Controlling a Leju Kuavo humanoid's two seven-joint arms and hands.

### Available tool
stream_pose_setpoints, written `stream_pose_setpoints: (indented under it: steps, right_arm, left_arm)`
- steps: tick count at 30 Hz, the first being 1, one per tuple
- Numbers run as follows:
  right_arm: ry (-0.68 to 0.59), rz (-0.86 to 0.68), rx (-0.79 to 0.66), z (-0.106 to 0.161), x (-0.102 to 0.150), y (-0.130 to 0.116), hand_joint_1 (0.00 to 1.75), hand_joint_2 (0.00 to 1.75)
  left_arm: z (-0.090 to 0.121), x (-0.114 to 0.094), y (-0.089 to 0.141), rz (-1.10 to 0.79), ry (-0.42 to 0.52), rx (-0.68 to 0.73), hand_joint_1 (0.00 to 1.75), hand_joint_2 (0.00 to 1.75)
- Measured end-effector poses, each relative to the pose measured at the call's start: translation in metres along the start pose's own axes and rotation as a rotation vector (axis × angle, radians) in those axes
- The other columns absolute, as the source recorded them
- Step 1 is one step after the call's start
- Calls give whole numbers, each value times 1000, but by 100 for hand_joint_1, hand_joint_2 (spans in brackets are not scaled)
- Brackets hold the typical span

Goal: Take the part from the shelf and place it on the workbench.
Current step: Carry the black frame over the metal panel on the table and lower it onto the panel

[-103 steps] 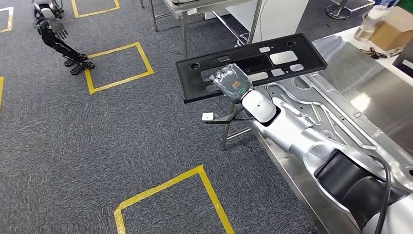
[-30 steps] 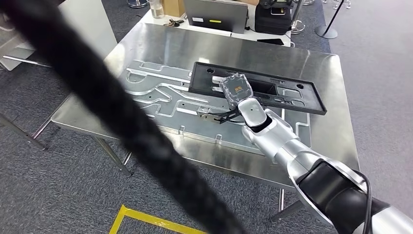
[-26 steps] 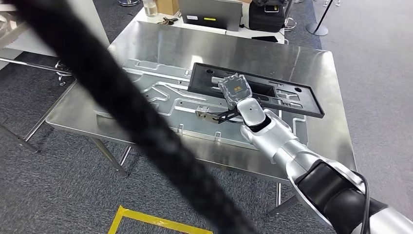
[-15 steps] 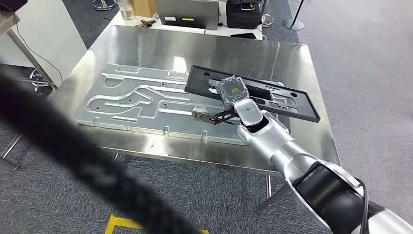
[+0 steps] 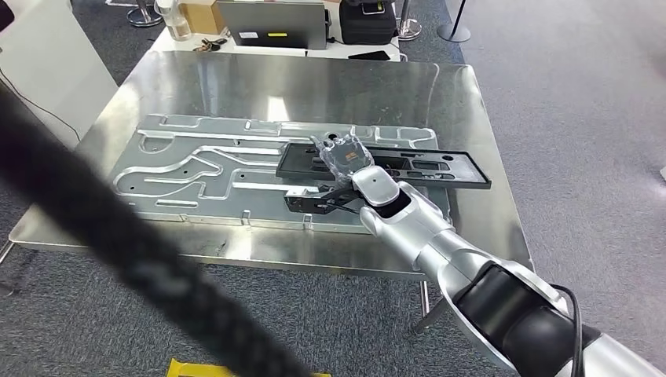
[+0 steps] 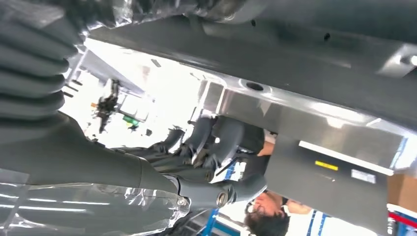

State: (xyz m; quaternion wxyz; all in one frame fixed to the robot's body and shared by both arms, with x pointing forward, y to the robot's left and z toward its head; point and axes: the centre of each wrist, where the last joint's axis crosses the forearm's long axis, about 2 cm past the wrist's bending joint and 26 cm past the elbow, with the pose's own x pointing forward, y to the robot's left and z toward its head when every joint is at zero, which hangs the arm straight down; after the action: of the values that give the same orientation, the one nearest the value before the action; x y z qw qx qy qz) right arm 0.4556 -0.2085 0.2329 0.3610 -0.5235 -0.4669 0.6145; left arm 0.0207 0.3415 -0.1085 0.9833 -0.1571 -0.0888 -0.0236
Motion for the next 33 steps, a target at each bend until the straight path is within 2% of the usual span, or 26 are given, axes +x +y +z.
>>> stream_pose_setpoints:
  steps: [3, 15, 20, 27, 33]
  right_arm:
    - [-7, -1, 10, 0, 1, 0, 0, 0]
    - [-56, 0, 26, -1, 10, -3, 0, 0]
    - [-91, -9, -85, 0, 18, -26, 0, 0]
    - [-202, -112, -323, 10, 26, -74, 0, 0]
    - [-244, -124, -429, 16, 27, -83, 0, 0]
  left_arm:
    - [-1, 0, -1, 10, -5, 3, 0, 0]
    - [-1, 0, -2, 23, -16, 2, 0, 0]
    - [0, -1, -1, 26, -19, 8, 0, 0]
    - [0, -6, -1, 17, -17, 12, 0, 0]
    - [0, -6, -1, 9, -22, 10, 0, 0]
